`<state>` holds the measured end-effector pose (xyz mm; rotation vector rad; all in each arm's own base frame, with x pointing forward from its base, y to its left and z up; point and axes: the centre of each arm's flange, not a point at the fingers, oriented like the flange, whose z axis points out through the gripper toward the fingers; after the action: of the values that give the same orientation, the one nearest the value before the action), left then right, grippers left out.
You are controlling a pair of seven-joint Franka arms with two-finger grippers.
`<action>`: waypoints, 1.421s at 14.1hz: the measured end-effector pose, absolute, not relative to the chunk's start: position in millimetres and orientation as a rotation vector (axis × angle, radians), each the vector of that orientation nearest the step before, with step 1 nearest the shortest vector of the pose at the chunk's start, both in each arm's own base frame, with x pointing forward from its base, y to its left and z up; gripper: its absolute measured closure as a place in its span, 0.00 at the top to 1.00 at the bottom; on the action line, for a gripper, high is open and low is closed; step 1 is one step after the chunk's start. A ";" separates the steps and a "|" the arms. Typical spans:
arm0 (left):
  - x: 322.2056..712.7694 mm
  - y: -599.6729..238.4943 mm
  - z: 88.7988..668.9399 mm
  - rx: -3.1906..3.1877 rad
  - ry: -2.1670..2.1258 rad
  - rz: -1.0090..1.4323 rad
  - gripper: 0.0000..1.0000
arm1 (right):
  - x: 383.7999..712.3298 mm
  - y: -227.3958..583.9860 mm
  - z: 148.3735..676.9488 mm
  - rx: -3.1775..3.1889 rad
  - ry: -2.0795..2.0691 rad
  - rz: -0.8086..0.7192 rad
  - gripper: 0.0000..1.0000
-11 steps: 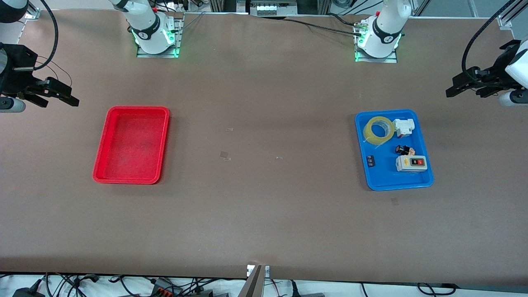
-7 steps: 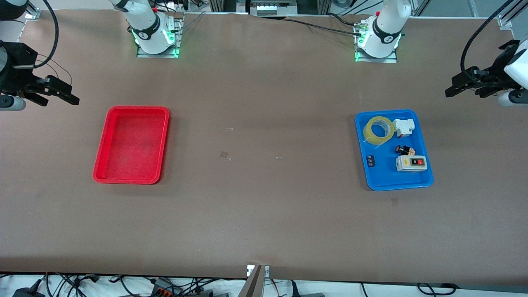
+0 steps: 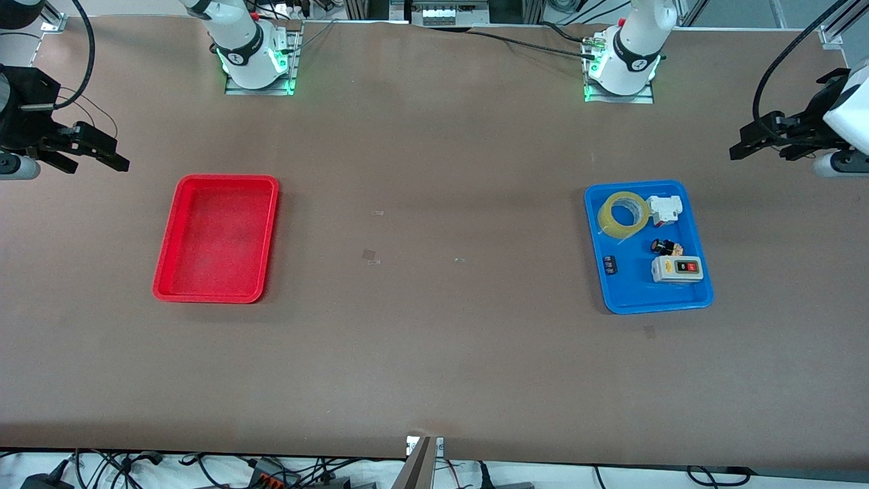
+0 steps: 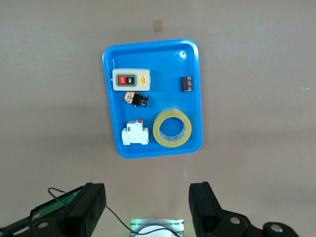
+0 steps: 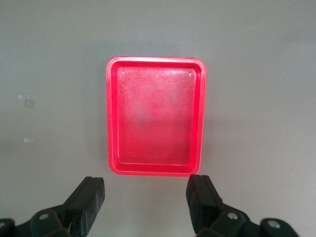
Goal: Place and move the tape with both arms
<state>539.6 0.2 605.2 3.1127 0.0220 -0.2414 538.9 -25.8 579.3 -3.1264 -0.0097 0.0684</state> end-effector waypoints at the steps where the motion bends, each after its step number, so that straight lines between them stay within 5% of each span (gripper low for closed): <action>1: 540.2 -0.6 597.7 3.112 0.020 -0.251 1.00 | 538.9 -25.8 579.3 -3.126 -0.010 0.068 1.00; 20: 523.3 -13.5 250.2 3.081 -0.096 -0.385 1.00 | 539.1 -22.9 579.2 -3.127 -0.018 0.068 1.00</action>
<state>523.3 -13.5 250.2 3.0811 -0.0963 -0.3848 539.1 -22.9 579.2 -3.1268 -0.0180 0.0682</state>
